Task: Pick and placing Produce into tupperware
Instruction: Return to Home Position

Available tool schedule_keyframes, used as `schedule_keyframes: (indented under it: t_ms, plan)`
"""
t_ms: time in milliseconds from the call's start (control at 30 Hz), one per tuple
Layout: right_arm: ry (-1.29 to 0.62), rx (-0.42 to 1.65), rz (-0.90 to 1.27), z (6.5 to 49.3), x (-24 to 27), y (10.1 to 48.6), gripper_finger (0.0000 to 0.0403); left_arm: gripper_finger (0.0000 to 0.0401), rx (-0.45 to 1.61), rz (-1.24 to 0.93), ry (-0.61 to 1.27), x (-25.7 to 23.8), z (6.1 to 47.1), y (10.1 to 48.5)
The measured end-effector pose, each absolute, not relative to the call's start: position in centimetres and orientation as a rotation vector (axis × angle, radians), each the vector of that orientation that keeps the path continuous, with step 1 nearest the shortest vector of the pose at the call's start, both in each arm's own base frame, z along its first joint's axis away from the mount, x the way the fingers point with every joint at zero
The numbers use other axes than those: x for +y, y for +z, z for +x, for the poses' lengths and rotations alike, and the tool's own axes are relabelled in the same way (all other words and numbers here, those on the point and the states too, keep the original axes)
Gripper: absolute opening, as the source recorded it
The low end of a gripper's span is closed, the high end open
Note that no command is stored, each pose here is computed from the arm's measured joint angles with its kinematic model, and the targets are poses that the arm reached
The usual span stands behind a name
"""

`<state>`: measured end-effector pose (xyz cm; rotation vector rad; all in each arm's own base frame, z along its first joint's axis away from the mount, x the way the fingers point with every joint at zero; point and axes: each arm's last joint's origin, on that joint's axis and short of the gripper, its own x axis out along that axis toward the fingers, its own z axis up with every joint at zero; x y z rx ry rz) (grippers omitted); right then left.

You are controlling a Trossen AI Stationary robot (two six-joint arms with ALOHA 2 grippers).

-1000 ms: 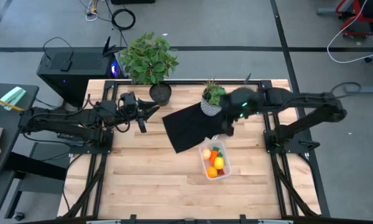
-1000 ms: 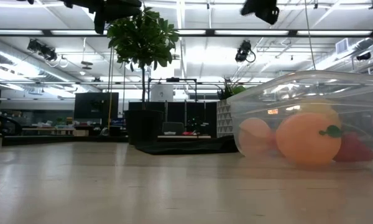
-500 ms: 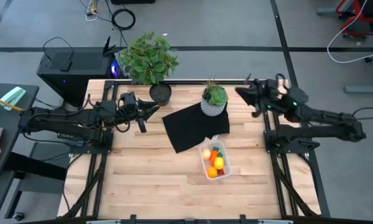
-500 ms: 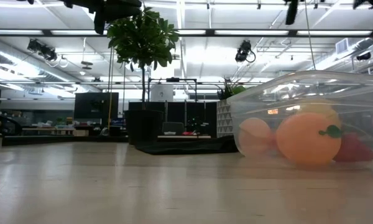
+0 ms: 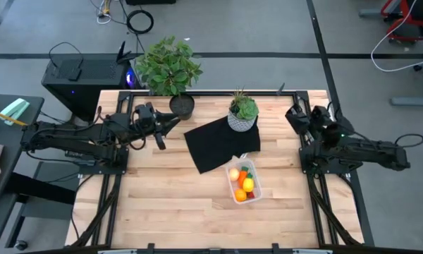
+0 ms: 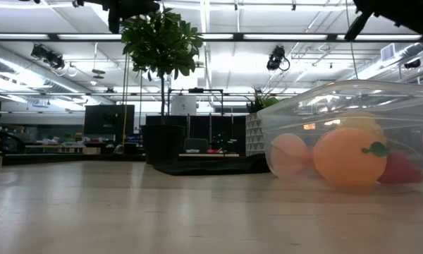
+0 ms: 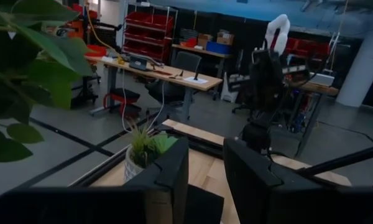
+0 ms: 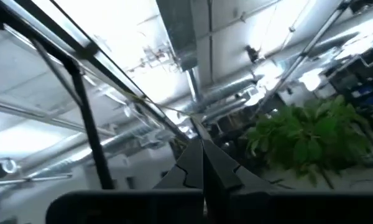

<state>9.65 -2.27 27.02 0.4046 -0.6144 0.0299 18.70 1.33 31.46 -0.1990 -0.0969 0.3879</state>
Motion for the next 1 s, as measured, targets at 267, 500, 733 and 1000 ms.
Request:
schedule_keyframes:
  t_ms: [267, 500, 733, 1000]
  plan:
    - [0.108, -0.969, 0.325, 7.2, -2.0, 24.8, 0.0000, 0.0107, -0.124, -0.204, 0.386, 1.3, 18.7, 31.7]
    - [0.176, -0.994, 0.282, 6.4, -2.2, 25.8, 0.0000, 0.0107, -0.123, -0.203, 0.386, 1.3, 18.7, 31.7]
    - [0.055, -0.790, 0.375, 7.6, -3.7, 24.2, 0.0000, 0.0107, -0.122, -0.198, 0.393, 1.5, 18.7, 31.7]
    - [-0.251, -0.589, 0.430, 8.6, -5.6, 22.8, 0.0000, 0.0107, -0.123, -0.194, 0.416, 1.9, 18.6, 31.7]
